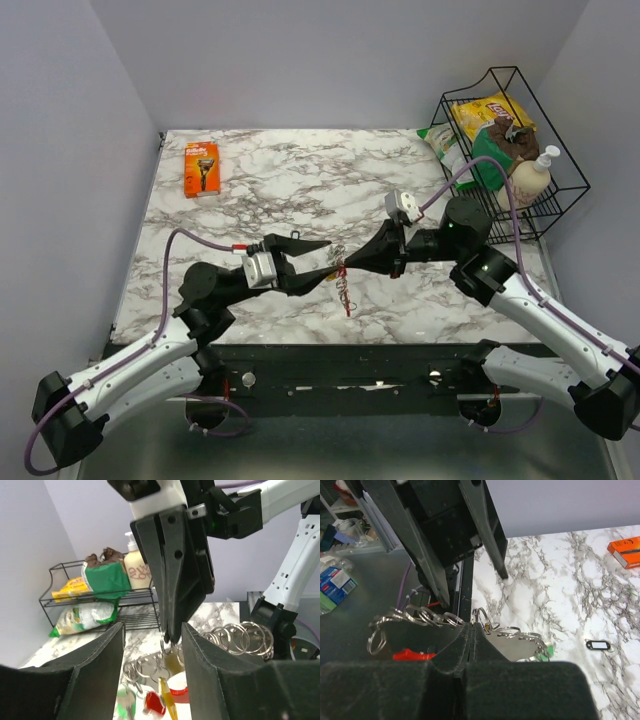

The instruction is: Put the keys on the keyring

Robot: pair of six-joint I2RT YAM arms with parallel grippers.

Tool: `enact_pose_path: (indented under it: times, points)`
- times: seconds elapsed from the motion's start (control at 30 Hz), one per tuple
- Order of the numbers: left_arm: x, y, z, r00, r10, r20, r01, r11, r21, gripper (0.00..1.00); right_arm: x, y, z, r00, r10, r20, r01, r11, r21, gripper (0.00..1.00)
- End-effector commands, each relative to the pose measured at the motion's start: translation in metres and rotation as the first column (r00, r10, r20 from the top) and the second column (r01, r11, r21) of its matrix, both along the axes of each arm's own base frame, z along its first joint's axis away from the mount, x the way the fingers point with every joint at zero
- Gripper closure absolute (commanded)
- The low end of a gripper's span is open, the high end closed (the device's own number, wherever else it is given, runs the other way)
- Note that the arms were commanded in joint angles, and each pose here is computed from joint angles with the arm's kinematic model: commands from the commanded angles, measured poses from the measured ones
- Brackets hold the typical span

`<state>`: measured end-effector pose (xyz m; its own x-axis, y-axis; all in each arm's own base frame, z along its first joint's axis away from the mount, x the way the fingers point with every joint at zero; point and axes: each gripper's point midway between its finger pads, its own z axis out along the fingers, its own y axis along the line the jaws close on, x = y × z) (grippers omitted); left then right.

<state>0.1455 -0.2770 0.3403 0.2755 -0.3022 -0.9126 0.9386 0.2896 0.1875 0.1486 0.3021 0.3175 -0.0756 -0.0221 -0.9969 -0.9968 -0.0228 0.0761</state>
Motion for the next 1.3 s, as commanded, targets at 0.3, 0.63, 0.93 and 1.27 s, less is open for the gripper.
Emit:
enact_pose_path:
  times: [0.3,0.63,0.93,1.27]
  points:
    - [-0.002,0.003,-0.002,1.0,-0.01,-0.017,0.016,0.917,0.4,0.46,-0.003,-0.006,0.011,0.995,0.015,0.095,-0.01,0.999,-0.053,0.99]
    - [-0.025,-0.014,0.015,0.962,-0.215,-0.167,0.27,0.82,0.505,0.58,-0.003,-0.012,0.011,0.993,-0.015,0.115,0.022,0.998,-0.061,0.99]
    - [-0.026,-0.016,-0.003,0.943,-0.242,-0.228,0.331,0.754,0.568,0.63,-0.006,-0.014,0.013,0.992,-0.013,0.125,0.02,0.998,-0.055,0.99]
    - [-0.015,-0.021,-0.014,0.95,-0.219,-0.221,0.309,0.748,0.587,0.64,-0.009,-0.015,0.014,0.992,-0.004,0.128,0.011,0.999,-0.051,0.99]
